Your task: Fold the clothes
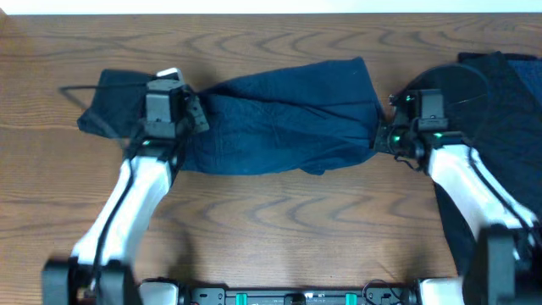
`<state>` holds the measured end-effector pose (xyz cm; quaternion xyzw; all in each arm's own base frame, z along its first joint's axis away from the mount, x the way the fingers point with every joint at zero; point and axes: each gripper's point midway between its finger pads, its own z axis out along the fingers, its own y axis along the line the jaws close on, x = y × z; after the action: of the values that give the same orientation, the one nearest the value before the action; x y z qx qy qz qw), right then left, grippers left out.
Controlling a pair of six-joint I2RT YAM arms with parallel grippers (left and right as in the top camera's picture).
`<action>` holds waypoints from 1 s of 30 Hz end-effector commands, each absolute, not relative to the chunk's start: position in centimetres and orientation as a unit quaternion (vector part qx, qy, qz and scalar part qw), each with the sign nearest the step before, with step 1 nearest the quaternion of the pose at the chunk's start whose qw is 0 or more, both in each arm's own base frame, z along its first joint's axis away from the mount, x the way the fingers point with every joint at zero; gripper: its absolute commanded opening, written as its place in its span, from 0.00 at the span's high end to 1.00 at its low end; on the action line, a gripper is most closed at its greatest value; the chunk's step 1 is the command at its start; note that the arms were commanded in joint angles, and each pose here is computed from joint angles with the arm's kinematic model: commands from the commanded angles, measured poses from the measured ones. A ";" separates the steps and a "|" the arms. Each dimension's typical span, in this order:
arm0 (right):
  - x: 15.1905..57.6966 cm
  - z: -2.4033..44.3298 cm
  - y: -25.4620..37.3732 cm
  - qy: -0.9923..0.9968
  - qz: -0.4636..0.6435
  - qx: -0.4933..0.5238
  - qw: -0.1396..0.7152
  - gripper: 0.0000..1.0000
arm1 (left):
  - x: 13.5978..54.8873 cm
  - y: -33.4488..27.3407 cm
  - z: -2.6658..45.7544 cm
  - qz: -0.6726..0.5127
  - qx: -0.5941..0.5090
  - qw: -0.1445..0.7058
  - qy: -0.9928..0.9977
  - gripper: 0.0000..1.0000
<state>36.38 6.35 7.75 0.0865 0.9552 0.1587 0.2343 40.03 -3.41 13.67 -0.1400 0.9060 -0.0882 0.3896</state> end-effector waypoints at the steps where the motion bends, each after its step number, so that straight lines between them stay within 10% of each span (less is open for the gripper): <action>1: 35.4 11.2 6.1 0.951 0.160 0.077 0.254 0.99 | 37.4 -4.0 15.6 -0.127 -0.167 0.372 0.904 0.93; 16: 23.1 9.7 4.9 0.985 0.115 0.120 0.051 0.99 | 23.0 -2.7 11.9 -0.069 -0.228 0.141 0.961 0.94; 30: 18.4 7.7 3.5 0.980 0.061 0.184 -0.041 0.99 | 17.6 -1.9 8.6 -0.005 -0.234 -0.023 0.972 0.94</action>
<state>18.54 4.21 8.04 0.1619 0.9828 0.0808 -0.0383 18.42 -2.51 9.15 -0.2233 0.9745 -0.0242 -0.0018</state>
